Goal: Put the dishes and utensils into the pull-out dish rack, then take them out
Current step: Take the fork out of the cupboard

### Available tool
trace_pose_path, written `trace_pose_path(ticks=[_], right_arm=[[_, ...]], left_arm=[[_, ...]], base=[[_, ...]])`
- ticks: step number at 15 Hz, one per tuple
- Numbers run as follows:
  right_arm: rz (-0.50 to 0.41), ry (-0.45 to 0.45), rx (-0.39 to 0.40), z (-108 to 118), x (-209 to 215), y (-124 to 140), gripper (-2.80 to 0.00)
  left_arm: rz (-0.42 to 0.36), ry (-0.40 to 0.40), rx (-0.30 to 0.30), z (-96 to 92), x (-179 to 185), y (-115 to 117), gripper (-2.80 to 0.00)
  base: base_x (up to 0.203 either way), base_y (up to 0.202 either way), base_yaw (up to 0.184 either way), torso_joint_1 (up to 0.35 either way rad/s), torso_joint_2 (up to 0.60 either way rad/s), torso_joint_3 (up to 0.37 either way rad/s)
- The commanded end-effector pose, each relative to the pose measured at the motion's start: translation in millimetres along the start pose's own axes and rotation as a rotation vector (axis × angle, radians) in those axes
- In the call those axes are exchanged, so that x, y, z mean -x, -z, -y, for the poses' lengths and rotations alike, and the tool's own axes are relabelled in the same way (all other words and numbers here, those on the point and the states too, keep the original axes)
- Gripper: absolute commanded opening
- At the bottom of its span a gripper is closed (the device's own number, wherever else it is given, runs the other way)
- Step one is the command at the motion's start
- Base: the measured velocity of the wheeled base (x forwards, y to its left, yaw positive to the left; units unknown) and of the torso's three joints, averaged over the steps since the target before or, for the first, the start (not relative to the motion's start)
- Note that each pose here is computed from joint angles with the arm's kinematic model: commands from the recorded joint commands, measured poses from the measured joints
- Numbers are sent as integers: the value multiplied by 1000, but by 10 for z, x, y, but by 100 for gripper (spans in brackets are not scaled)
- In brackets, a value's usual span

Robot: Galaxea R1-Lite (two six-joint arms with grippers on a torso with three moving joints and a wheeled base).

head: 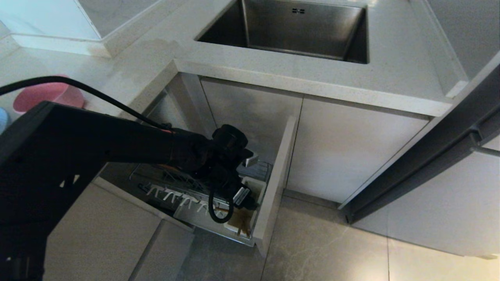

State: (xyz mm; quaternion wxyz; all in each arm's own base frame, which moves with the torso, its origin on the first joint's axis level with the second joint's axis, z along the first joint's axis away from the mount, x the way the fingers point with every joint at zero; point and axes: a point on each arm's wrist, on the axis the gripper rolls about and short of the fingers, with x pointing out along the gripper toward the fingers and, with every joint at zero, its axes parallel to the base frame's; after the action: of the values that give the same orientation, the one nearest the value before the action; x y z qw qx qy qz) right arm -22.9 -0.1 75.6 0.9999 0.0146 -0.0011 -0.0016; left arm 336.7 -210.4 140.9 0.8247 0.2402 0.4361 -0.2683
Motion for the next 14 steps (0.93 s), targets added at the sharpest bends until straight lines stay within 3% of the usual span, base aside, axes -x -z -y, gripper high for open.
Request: trace_pose_path(ticks=[1,8,9,14], right_arm=[[1,0,0,0,1,0,-280],[1,0,0,0,1,0,-280],[1,0,0,0,1,0,-280],[1,0,0,0,1,0,-280]], left_arm=[[-2,-3,1,1,-71,-5,0],[21,-21,34,-9,-145,-57,0],[32,-24,43,-8,-148,-77,-280],[39,-27,65,-6,-150,-97,-280]], base=[[0,0,0,0,0,0],[0,0,0,0,0,0],[0,0,0,0,0,0],[0,0,0,0,0,0]])
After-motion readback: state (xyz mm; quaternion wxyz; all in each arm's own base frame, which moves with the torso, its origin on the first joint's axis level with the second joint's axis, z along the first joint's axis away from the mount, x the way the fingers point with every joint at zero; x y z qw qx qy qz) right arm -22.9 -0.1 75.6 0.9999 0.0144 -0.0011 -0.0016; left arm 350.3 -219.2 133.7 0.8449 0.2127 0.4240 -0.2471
